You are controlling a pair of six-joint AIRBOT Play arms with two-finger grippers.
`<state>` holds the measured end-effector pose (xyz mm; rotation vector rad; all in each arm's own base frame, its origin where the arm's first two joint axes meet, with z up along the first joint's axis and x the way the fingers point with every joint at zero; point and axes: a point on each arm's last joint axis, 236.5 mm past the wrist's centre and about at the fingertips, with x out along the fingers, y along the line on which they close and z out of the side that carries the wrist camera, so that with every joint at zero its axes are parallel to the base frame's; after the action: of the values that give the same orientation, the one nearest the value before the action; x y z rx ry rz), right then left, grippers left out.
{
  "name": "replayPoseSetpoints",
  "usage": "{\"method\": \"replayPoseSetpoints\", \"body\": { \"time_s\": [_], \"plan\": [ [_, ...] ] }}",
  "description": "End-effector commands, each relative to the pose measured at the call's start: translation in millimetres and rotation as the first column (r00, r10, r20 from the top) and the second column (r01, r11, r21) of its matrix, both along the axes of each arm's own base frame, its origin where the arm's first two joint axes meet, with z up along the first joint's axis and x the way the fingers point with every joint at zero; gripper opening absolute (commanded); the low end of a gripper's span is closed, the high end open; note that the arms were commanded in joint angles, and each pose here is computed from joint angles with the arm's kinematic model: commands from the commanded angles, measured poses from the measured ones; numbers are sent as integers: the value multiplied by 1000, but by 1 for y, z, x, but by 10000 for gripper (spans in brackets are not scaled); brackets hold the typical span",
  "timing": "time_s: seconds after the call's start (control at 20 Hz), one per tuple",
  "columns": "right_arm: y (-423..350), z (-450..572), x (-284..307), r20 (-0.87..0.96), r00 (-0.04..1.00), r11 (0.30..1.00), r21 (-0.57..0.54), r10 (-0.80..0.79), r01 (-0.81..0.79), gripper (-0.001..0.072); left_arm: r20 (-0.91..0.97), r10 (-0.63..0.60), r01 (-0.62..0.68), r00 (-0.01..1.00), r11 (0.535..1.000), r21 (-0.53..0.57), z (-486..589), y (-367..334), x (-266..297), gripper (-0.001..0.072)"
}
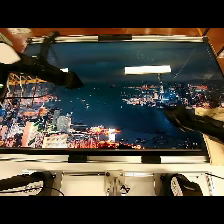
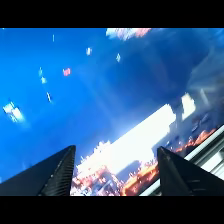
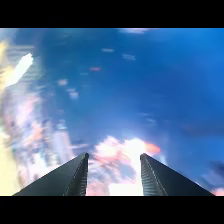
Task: Fold the shirts.
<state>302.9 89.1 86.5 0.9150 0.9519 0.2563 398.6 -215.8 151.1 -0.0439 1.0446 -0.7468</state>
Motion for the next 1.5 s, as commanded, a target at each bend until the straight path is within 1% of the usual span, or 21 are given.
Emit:
{"method": "replayPoseSetpoints", "body": {
  "time_s": [0.0, 0.1, 0.15, 0.25, 0.3, 0.35, 0.45, 0.5, 0.55, 0.65, 0.7, 0.8, 0.9, 1.45],
  "plan": [
    [88, -16, 51, 101, 992, 996, 39, 81, -85, 447, -100, 55, -46, 993, 994, 96, -43, -15, 0, 601],
    [137, -46, 52, 40, 968, 969, -25, 248, -247, 447, -135, 106, -86, 985, 986, 144, -60, -11, 3, 601],
    [153, -59, 53, 5, 947, 945, -58, 322, -321, 447, -142, 129, -102, 981, 977, 187, -71, -5, 6, 601],
    [167, -74, 61, -60, 909, 901, -118, 413, -418, 447, -169, 203, -153, 964, 951, 269, -94, 10, 7, 601],
    [164, -79, 67, -95, 897, 883, -158, 432, -442, 447, -188, 243, -178, 952, 935, 305, -106, 18, 4, 601],
    [155, -83, 73, -126, 888, 859, -224, 442, -459, 447, -210, 278, -195, 937, 918, 345, -121, 26, -1, 601],
    [119, -86, 81, -195, 880, 783, -403, 433, -474, 447, -259, 302, -189, 918, 903, 385, -146, 34, -15, 602],
    [100, -88, 81, -243, 876, 737, -474, 417, -482, 463, -277, 313, -190, 908, 899, 395, -156, 36, -20, 603],
    [84, -92, 76, -292, 868, 698, -516, 401, -497, 464, -284, 323, -194, 903, 896, 400, -161, 37, -21, 603],
    [69, -99, 62, -372, 842, 655, -531, 391, -538, 463, -259, 334, -222, 907, 898, 381, -161, 34, -12, 603],
    [70, -100, 56, -391, 833, 656, -516, 392, -551, 462, -243, 335, -232, 911, 900, 370, -160, 33, -8, 604],
    [82, -98, 50, -394, 824, 685, -465, 407, -561, 462, -235, 334, -236, 913, 901, 365, -159, 32, -5, 603],
    [88, -96, 52, -376, 831, 702, -451, 411, -551, 462, -236, 334, -235, 913, 901, 366, -159, 32, -5, 604],
    [88, -96, 52, -376, 830, 702, -450, 411, -552, 461, -235, 334, -236, 913, 901, 365, -159, 32, -5, 604]
  ]
}}
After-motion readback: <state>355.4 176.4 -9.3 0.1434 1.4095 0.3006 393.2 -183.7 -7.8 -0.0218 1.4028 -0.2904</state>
